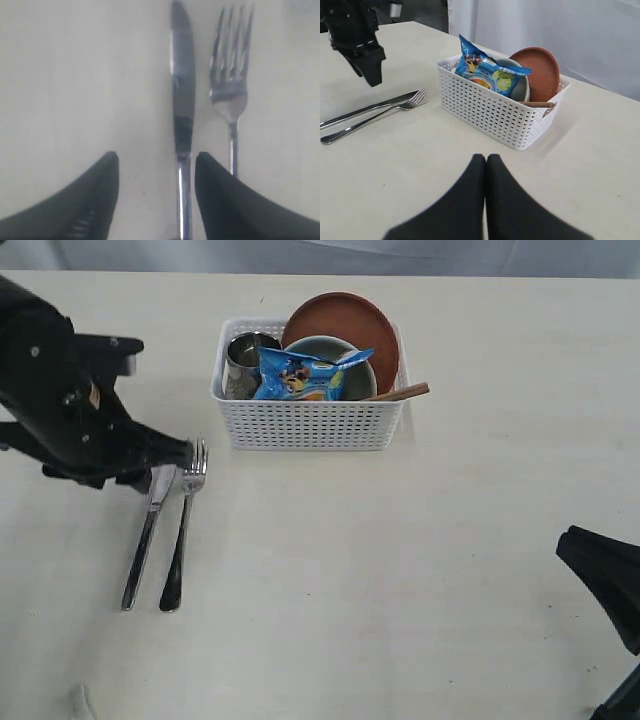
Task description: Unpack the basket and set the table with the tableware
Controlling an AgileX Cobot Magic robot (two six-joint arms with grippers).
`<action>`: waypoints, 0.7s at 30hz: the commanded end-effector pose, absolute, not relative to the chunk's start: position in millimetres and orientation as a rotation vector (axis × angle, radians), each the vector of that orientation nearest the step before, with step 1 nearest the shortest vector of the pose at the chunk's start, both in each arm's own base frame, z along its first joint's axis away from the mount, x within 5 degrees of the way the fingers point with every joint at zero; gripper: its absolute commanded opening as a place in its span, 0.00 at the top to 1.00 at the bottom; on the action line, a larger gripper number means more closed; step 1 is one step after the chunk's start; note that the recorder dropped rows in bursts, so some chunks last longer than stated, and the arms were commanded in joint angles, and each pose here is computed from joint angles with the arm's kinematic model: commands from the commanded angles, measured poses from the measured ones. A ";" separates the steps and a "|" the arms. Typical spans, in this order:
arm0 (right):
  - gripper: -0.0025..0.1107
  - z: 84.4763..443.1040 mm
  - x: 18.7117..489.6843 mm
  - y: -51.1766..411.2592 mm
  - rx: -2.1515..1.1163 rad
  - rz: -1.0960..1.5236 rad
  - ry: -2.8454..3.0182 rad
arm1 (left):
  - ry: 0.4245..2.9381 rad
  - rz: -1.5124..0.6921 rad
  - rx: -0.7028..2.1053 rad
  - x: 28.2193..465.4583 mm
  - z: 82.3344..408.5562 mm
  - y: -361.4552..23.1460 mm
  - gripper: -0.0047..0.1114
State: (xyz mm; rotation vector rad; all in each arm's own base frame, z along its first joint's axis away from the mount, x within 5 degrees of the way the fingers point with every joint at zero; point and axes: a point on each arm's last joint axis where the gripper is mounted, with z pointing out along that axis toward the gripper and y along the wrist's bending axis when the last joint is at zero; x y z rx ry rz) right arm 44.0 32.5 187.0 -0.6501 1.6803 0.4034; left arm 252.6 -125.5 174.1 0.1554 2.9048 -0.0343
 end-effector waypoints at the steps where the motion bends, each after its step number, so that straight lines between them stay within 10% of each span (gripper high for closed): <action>1: 0.97 186.3 43.8 32.5 -0.657 0.402 1.674 | 2.837 -0.131 0.105 265.2 201.7 -135.6 0.56; 14: 0.97 186.3 43.8 32.5 -0.657 0.402 1.674 | 2.966 -0.398 0.145 273.1 165.9 -162.8 0.56; 21: 0.97 186.3 43.8 32.5 -0.657 0.402 1.674 | 2.765 -0.473 0.174 310.0 217.9 -175.2 0.56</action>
